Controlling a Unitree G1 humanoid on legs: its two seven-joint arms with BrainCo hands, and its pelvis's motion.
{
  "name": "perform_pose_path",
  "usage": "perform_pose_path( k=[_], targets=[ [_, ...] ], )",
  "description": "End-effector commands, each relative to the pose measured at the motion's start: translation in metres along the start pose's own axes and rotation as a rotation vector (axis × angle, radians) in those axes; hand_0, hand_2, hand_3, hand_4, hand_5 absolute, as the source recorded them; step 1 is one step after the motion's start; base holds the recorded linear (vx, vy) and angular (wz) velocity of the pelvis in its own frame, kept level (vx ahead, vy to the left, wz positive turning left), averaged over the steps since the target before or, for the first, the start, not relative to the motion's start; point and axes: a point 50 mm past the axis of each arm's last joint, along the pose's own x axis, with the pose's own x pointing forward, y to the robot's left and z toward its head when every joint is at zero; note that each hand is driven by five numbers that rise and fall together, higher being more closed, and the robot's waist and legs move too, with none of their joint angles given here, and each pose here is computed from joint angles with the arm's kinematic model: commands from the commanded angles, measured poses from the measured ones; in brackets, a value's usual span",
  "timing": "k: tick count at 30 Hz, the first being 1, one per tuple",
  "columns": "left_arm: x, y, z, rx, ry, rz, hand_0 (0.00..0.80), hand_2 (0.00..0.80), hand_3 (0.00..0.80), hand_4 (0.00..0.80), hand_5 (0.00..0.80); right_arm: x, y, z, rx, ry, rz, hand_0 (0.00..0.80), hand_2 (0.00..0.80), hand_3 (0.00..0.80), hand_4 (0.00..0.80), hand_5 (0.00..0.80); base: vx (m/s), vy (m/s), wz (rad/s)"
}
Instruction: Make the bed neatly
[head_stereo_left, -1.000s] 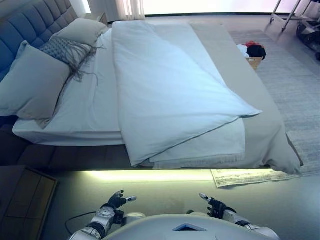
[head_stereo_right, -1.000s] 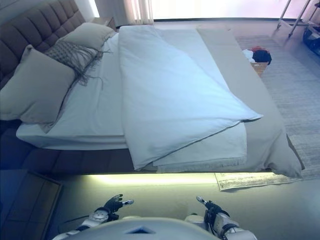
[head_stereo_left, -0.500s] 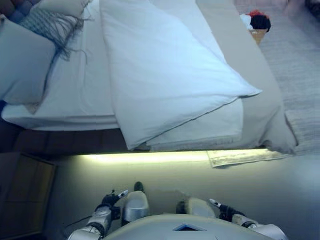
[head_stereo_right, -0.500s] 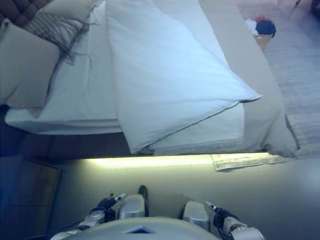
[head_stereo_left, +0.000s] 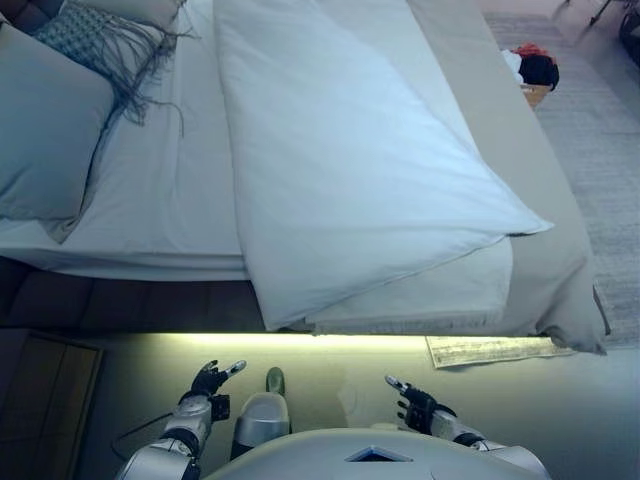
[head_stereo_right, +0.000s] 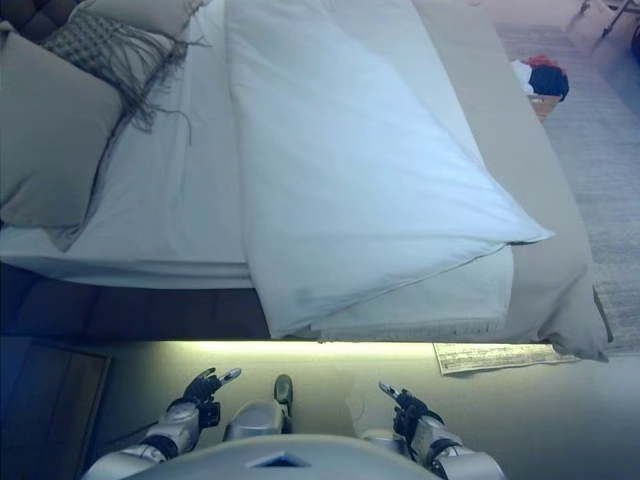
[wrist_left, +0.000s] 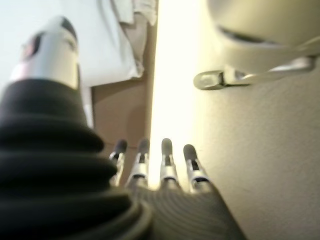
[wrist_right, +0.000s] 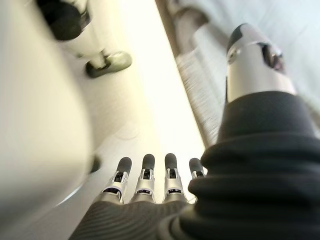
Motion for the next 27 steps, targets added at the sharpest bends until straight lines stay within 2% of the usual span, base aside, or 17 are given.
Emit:
perform_pose_path(
  k=[1, 7, 16, 21, 27],
  targets=[
    [-0.001, -0.018, -0.005, 0.097, 0.024, -0.065, 0.000, 0.000, 0.000, 0.000, 0.000, -0.001, -0.014, 0.018, -0.013, -0.048, -0.062, 0.000, 0.000, 0.000, 0.000, 0.000, 0.135, 0.163, 0.04],
    [-0.001, -0.017, -0.007, 0.215, 0.042, -0.097, 0.000, 0.000, 0.000, 0.000, 0.000, -0.003, -0.026, 0.012, 0.049, -0.020, -0.104, 0.000, 0.000, 0.000, 0.000, 0.000, 0.173, 0.134, 0.09],
    [0.005, -0.010, 0.022, 0.188, -0.026, -0.073, 0.000, 0.000, 0.000, 0.000, 0.000, -0.004, -0.031, 0.013, 0.042, -0.012, -0.074, 0.000, 0.000, 0.000, 0.000, 0.000, 0.120, -0.069, 0.05],
    [0.001, -0.017, 0.001, 0.159, 0.026, -0.070, 0.000, 0.000, 0.000, 0.000, 0.000, -0.003, -0.028, 0.011, 0.004, -0.022, -0.088, 0.000, 0.000, 0.000, 0.000, 0.000, 0.127, -0.077, 0.52],
    [0.000, -0.024, -0.003, 0.185, 0.043, -0.096, 0.000, 0.000, 0.000, 0.000, 0.000, -0.003, -0.030, 0.020, -0.046, -0.053, -0.107, 0.000, 0.000, 0.000, 0.000, 0.000, 0.077, -0.045, -0.05]
  ],
)
